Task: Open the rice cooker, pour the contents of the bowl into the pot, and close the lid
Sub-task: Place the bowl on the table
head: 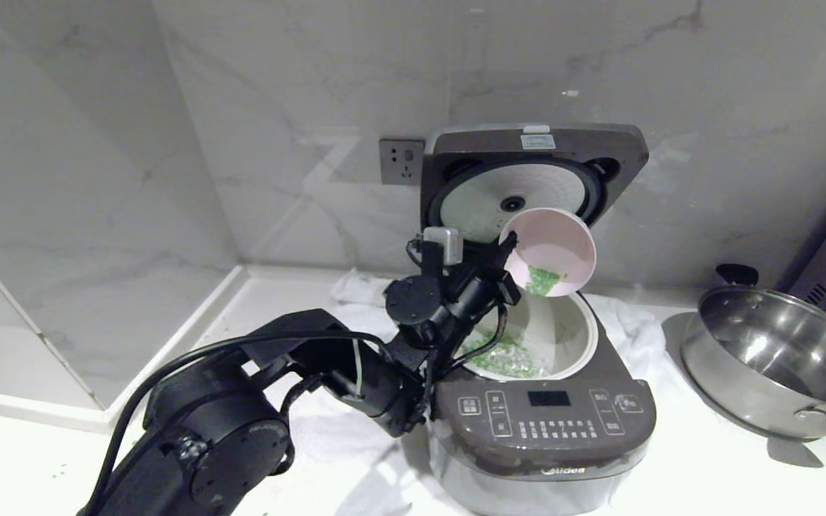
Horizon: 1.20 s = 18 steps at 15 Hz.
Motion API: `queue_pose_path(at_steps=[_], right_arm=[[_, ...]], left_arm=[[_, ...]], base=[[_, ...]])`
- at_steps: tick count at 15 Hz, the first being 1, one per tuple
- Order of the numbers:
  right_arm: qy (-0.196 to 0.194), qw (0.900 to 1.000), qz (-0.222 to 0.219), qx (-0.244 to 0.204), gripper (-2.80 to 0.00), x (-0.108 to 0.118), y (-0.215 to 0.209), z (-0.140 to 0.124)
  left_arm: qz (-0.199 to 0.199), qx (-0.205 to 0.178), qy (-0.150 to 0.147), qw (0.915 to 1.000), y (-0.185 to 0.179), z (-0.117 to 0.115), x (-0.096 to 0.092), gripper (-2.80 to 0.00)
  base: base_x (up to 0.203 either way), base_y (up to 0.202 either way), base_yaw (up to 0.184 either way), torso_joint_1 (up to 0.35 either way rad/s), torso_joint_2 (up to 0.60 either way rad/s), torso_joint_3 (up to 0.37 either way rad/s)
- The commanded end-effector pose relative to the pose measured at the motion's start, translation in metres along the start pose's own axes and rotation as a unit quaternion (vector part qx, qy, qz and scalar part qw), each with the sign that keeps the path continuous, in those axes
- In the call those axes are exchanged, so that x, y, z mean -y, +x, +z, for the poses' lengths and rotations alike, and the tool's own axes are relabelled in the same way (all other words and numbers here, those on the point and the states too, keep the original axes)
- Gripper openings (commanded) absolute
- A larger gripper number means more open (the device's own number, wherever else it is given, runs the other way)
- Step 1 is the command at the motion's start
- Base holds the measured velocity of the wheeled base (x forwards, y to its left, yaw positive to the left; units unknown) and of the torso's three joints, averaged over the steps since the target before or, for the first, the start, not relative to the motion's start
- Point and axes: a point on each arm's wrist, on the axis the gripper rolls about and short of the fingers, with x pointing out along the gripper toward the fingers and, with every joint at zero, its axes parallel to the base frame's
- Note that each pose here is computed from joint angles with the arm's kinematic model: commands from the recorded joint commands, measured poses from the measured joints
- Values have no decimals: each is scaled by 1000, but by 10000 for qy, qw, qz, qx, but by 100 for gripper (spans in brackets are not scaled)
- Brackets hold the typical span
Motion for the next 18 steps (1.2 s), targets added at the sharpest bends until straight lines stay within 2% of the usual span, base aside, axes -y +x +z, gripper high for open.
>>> queue_pose_path(at_steps=[1, 4, 7, 10, 18], right_arm=[[-2, 10000, 1, 2, -280, 0, 0, 0], [-2, 10000, 1, -3, -280, 0, 0, 0], [-2, 10000, 1, -1, -280, 0, 0, 0], [-2, 10000, 1, 4, -280, 0, 0, 0], [-2, 10000, 1, -11, -280, 0, 0, 0]], left_arm=[[85, -25, 2, 10000, -3, -6, -4, -280], [201, 7, 387, 9990, -3, -3, -18, -280], [318, 105, 524, 9981, -1, 8, -34, -280], [328, 2, 831, 9960, -4, 0, -38, -280], [260, 104, 802, 9964, -1, 17, -30, -280]], base=[[0, 0, 0, 0, 0, 0], [0, 0, 0, 0, 0, 0], [0, 0, 0, 0, 0, 0], [0, 0, 0, 0, 0, 0], [0, 0, 0, 0, 0, 0]])
